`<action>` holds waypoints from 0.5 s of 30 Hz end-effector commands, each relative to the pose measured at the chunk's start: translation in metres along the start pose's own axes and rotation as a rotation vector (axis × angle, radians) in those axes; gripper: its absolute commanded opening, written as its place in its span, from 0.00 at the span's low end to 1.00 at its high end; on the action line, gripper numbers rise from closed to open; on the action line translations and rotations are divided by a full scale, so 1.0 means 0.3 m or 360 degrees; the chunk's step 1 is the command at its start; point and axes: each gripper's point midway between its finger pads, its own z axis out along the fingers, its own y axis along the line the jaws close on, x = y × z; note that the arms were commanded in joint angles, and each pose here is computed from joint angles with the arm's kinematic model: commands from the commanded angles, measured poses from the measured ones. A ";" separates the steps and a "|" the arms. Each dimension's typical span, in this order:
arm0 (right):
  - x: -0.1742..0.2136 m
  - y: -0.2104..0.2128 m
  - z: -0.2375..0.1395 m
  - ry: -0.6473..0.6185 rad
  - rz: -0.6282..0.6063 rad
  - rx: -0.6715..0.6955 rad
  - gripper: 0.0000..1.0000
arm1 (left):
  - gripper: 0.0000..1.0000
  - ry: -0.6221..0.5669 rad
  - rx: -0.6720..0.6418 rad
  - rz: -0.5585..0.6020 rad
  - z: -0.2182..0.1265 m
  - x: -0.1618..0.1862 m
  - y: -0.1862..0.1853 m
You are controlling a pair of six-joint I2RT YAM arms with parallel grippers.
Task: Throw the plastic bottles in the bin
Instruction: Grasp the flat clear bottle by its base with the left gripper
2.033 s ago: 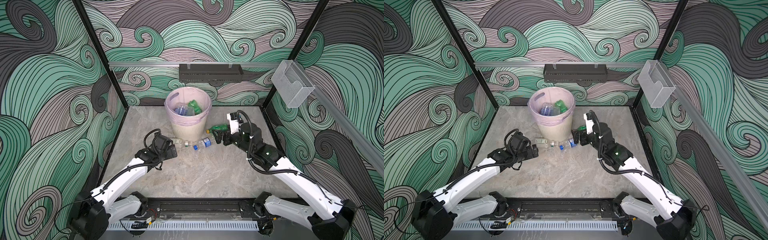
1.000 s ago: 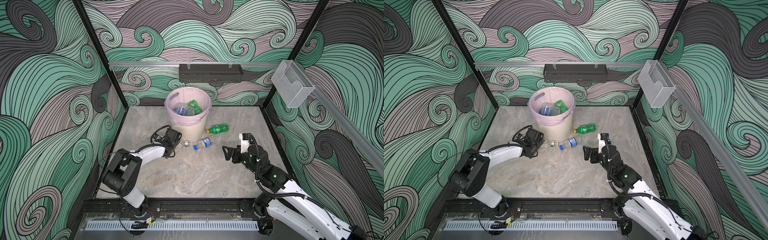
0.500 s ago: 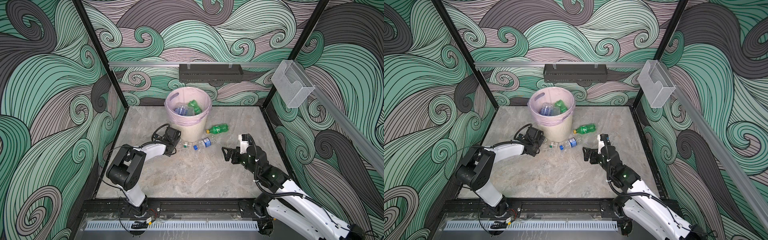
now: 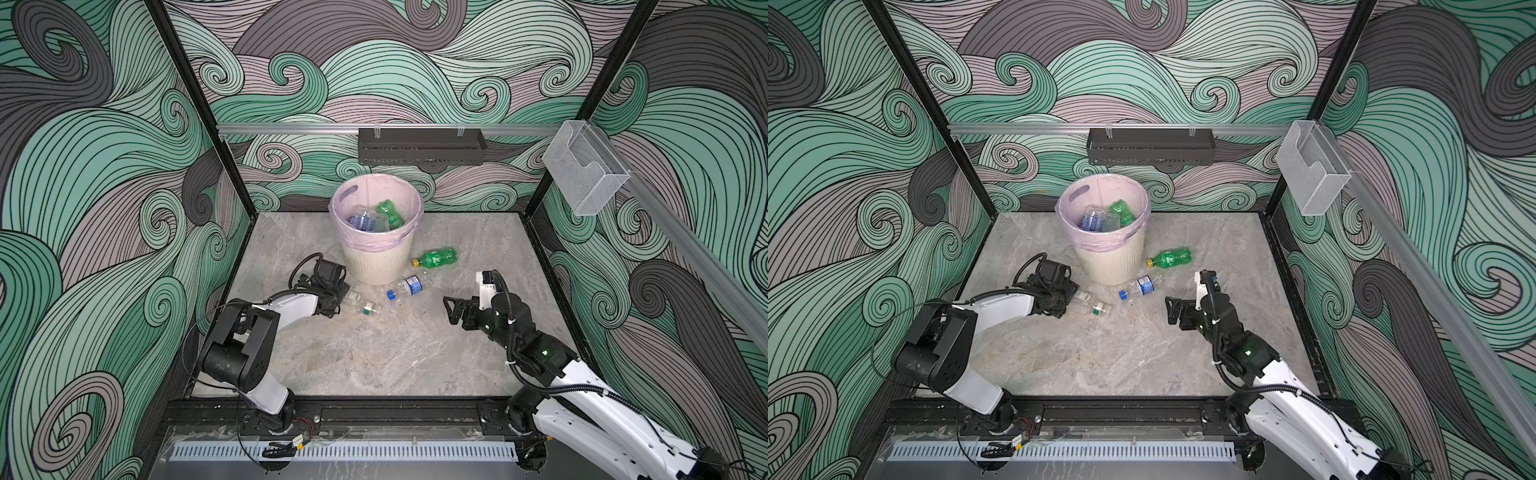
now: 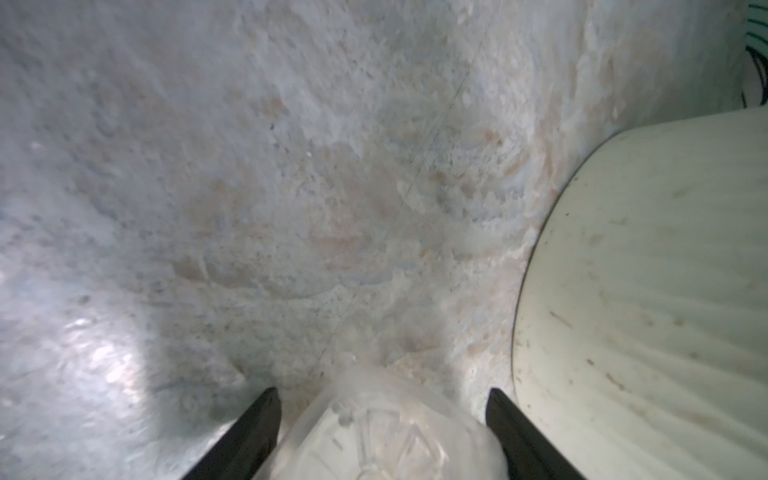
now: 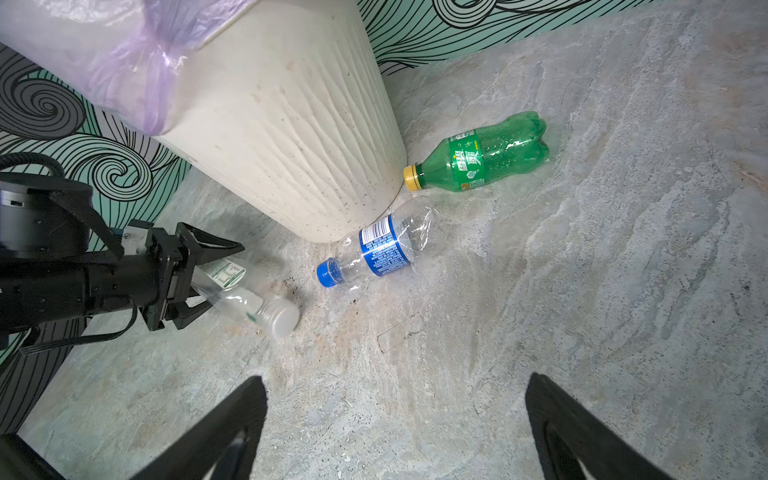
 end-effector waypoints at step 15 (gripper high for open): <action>0.003 0.005 0.002 0.0004 0.0043 -0.0019 0.97 | 0.47 0.0269 -0.0002 0.0668 -0.204 0.083 0.079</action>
